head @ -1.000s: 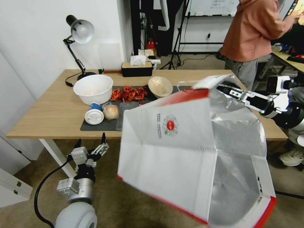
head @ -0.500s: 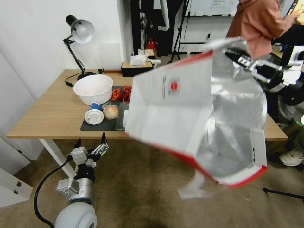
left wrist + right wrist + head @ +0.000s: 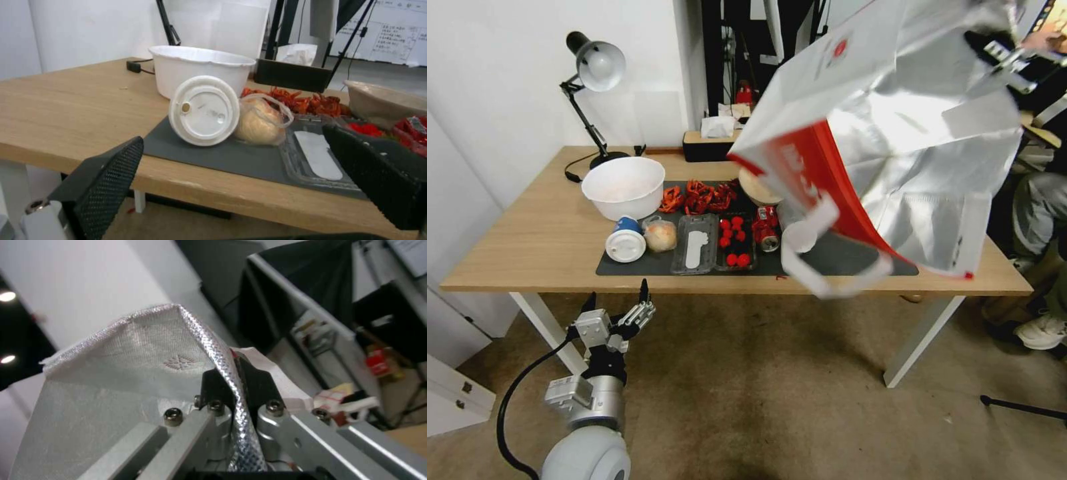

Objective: Pick up the food delivery bag from the floor and place it on the table.

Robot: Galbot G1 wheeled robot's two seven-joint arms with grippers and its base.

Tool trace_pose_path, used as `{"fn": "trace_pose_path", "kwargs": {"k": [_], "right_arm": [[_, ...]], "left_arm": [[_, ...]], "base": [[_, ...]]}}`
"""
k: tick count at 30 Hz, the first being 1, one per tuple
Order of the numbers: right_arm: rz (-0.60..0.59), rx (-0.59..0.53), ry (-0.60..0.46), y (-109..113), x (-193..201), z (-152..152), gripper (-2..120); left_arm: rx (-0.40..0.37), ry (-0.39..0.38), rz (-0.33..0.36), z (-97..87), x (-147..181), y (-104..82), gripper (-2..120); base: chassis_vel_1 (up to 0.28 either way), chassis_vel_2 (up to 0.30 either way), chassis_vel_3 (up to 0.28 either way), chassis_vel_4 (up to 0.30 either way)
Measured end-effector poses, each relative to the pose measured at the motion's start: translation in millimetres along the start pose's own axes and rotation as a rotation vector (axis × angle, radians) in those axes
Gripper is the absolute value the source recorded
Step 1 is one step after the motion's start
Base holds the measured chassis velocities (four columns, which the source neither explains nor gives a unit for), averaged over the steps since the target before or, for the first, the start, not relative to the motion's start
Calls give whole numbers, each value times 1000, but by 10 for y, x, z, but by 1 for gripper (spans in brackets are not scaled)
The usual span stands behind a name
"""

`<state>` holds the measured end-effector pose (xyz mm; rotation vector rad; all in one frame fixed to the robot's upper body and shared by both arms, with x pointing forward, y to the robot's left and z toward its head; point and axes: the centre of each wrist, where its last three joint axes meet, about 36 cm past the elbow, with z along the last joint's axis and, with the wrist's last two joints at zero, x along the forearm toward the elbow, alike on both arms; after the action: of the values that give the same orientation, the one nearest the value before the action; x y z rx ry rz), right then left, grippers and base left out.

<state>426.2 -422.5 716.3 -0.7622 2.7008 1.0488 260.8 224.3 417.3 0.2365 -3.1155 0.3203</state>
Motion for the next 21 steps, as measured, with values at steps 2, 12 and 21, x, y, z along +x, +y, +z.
{"fn": "trace_pose_path", "kwargs": {"k": [2, 12, 21], "right_arm": [[15, -1, -6, -13, 1, 1, 0], [224, -41, -84, -316, 24, 78, 0], [304, -67, -68, -504, 52, 246, 0]], "left_arm": [[0, 0, 0, 1, 0, 0, 100], [-9, 2, -3, 11, 3, 11, 100], [-14, 7, -5, 21, 0, 1, 100]], "base": [[0, 0, 0, 0], [0, 0, 0, 0], [0, 0, 0, 0]]}}
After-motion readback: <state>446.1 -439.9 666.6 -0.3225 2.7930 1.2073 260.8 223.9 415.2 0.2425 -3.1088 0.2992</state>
